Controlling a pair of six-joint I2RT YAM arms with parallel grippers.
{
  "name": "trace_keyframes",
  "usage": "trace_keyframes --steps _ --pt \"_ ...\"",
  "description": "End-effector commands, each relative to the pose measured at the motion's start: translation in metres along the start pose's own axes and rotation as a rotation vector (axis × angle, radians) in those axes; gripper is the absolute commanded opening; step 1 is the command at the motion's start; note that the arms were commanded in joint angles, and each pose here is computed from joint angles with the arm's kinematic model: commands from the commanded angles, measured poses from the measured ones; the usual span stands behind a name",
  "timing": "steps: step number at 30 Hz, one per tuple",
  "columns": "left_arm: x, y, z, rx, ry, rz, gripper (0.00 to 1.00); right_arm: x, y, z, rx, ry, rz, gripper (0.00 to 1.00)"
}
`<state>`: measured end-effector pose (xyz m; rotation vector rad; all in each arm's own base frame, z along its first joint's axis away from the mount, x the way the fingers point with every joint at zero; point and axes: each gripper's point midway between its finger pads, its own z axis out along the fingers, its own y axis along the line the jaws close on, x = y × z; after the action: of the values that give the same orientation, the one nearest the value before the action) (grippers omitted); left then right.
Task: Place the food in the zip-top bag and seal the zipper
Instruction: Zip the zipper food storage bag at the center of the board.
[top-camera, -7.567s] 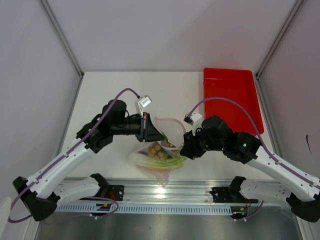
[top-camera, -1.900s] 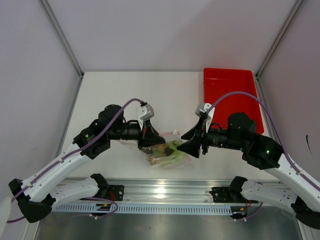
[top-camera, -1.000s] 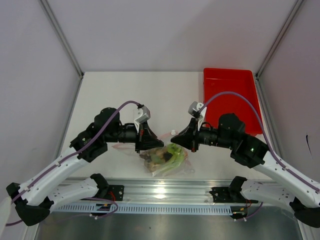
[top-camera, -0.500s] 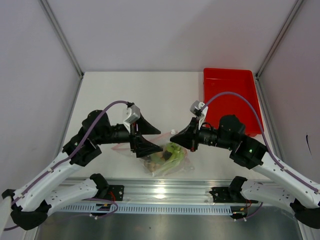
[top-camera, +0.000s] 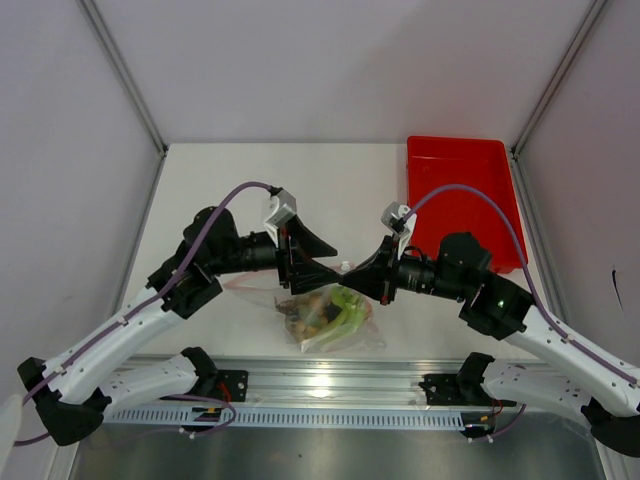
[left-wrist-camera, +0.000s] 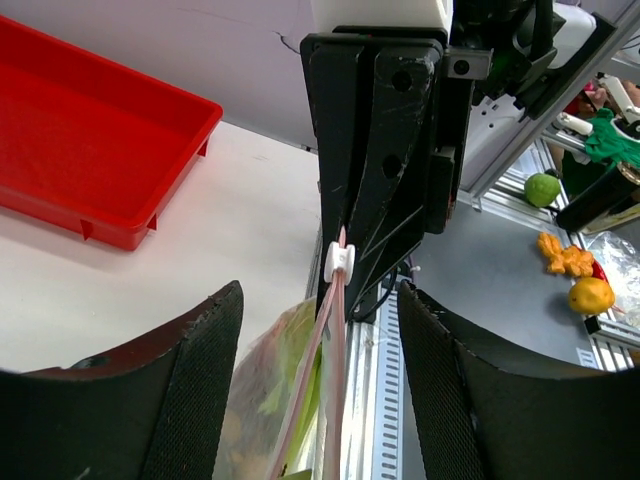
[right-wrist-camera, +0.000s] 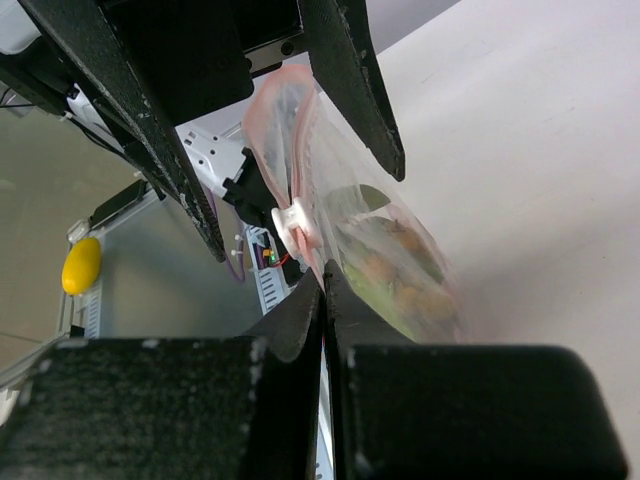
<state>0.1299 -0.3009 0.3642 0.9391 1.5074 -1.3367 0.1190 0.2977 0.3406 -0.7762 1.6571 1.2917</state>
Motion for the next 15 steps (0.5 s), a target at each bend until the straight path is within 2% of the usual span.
trace_keyframes --steps 1,4,7,15 --pt "-0.033 -0.015 0.002 0.045 -0.087 0.041 0.65 -0.021 0.012 -0.004 -0.035 -0.078 -0.023 0.0" --pt "-0.033 -0.015 0.004 0.053 -0.083 0.04 0.6 -0.021 0.013 -0.003 -0.038 -0.077 -0.023 0.0" --pt "-0.032 -0.015 0.007 0.07 -0.079 0.039 0.5 -0.021 0.013 -0.003 -0.038 -0.078 -0.017 0.0" --pt "-0.028 -0.013 0.013 0.083 -0.066 0.038 0.41 -0.022 0.015 -0.004 -0.045 -0.082 -0.015 0.0"
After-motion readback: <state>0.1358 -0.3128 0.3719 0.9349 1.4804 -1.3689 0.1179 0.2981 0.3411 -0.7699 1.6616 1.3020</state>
